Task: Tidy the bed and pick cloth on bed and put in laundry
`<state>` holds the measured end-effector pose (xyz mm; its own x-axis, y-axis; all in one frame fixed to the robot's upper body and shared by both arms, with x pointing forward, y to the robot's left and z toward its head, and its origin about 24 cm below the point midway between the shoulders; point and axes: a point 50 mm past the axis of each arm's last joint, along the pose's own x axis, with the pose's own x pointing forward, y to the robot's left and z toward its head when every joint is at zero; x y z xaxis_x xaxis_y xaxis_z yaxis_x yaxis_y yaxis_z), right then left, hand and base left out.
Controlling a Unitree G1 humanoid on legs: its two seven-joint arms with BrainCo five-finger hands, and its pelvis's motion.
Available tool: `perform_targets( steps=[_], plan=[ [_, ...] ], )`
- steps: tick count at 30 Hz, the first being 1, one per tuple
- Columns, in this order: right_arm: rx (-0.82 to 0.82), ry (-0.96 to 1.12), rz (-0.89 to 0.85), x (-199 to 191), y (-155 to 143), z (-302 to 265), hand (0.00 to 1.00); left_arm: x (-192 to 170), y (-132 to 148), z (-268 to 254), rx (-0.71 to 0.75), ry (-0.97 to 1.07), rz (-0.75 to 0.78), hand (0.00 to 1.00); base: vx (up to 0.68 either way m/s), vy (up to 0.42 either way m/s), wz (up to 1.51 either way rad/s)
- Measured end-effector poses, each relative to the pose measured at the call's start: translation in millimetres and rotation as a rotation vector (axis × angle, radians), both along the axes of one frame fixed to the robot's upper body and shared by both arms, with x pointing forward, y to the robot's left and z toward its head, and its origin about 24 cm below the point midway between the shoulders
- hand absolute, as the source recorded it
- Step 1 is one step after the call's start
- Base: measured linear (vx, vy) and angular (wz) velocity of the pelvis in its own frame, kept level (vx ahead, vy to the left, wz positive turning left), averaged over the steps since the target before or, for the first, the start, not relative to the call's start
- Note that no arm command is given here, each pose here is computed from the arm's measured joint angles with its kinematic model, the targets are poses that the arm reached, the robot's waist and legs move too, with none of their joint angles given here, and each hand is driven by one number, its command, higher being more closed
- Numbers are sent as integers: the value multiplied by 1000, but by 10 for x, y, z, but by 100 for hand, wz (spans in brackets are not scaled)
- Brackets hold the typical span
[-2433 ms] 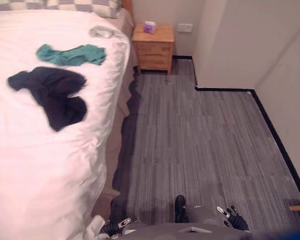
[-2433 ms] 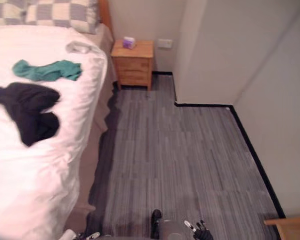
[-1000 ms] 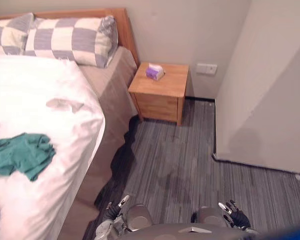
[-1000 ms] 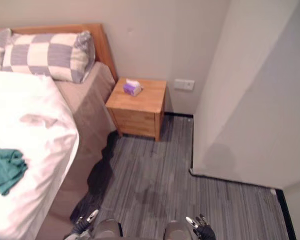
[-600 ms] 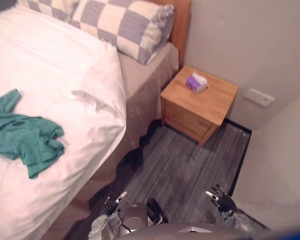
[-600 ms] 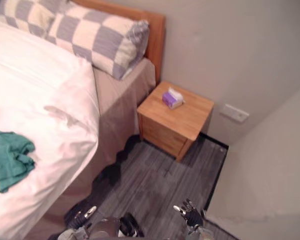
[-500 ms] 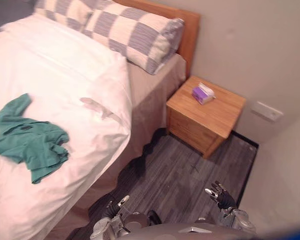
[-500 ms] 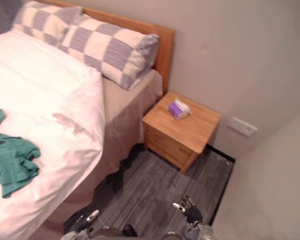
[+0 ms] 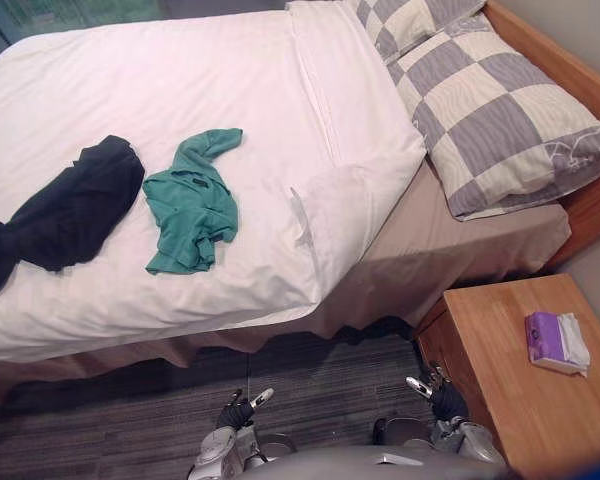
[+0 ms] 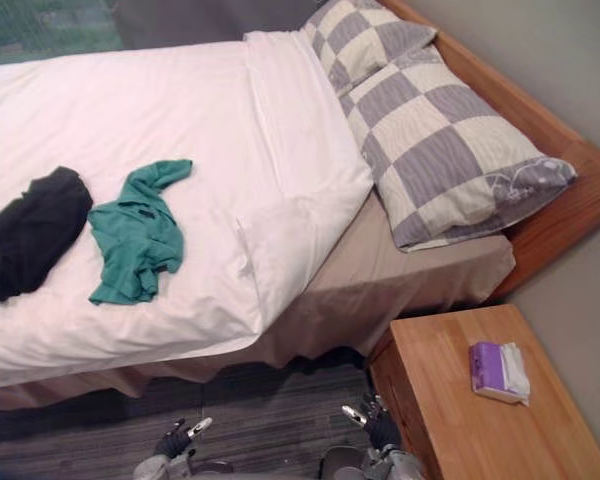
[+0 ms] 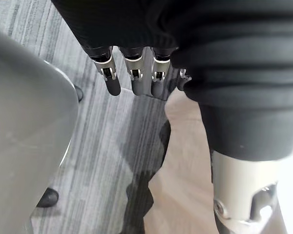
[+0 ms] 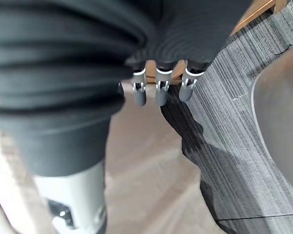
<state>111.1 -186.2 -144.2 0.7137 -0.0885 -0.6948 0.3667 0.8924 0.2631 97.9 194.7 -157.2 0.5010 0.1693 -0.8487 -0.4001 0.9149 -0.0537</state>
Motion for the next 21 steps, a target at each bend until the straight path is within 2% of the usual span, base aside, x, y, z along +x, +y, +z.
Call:
perform_targets(
  steps=[2,4,7,10,13,16,21],
  plan=[
    [15,49,-180,-221,-36,-51,0,-8,44,3,14,3,0,0,3,-86,100],
    [-38,85,-344,-422,-187,-56,0,-42,50,-4,12,11,11,0,-7,-15,105],
    [-155,52,-494,-436,-428,64,0,-100,87,3,23,15,0,0,-23,44,49],
    [-323,-125,-624,-210,-857,437,0,-163,207,13,61,37,-30,0,-57,59,18],
    [-603,-348,-609,64,-1445,1110,0,-361,322,3,58,83,-59,0,-84,33,8],
    [-756,-480,-519,348,-1726,1608,0,-620,409,-12,63,155,-76,0,-49,-40,5],
    [-899,-557,-304,911,-1769,2116,0,-838,377,-41,48,224,-108,0,-20,-24,3]
  ],
)
